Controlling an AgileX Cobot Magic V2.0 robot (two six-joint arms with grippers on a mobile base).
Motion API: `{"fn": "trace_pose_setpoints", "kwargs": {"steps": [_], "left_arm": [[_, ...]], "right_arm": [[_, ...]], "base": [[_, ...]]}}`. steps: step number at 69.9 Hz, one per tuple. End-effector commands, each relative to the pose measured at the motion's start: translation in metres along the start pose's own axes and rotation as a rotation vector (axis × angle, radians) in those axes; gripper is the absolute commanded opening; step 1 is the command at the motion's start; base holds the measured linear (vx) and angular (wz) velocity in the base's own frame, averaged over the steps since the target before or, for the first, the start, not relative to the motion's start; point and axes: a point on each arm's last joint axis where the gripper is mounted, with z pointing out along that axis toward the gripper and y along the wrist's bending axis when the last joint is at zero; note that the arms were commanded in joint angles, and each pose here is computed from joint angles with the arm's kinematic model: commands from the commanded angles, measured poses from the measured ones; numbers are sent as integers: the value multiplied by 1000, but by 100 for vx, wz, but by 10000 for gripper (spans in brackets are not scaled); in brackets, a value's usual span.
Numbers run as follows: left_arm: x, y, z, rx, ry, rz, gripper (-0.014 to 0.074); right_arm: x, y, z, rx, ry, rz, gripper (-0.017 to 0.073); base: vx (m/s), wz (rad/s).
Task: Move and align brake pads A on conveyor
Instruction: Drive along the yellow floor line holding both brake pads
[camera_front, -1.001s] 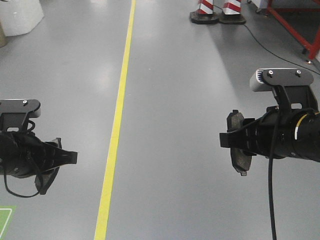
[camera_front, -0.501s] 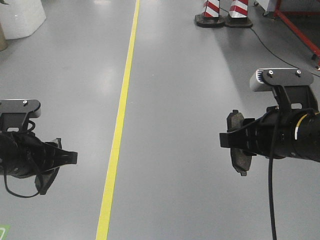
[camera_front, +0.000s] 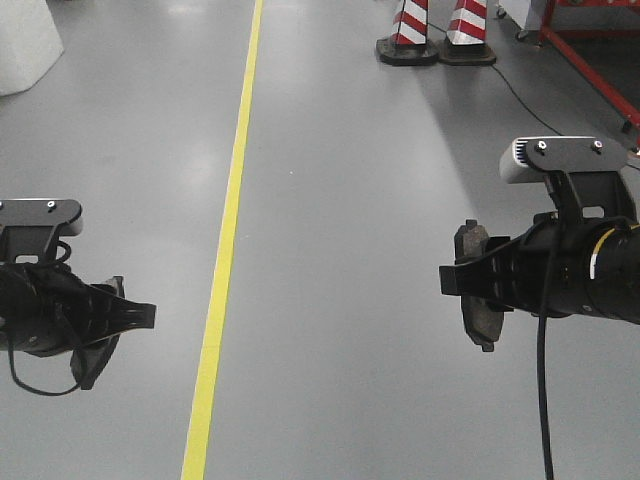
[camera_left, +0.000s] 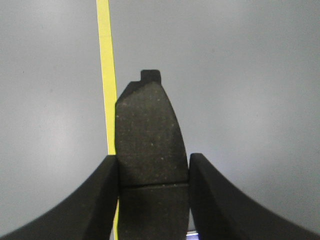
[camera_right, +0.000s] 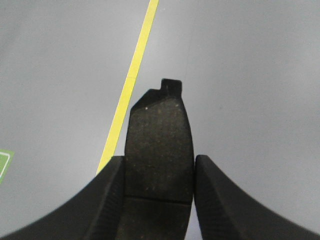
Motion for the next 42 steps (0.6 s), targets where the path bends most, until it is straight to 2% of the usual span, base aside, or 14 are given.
{"fn": "trace_pose_setpoints", "kwargs": {"steps": [1,42], "left_arm": [[-11,-5,-13,43,-101,5,57],[-11,-5,-13,43,-101,5,57]], "right_arm": [[-16,3,-13,-30,-125,-4,94],[-16,3,-13,-30,-125,-4,94]], "base": [[43,-3],[47,3]]}}
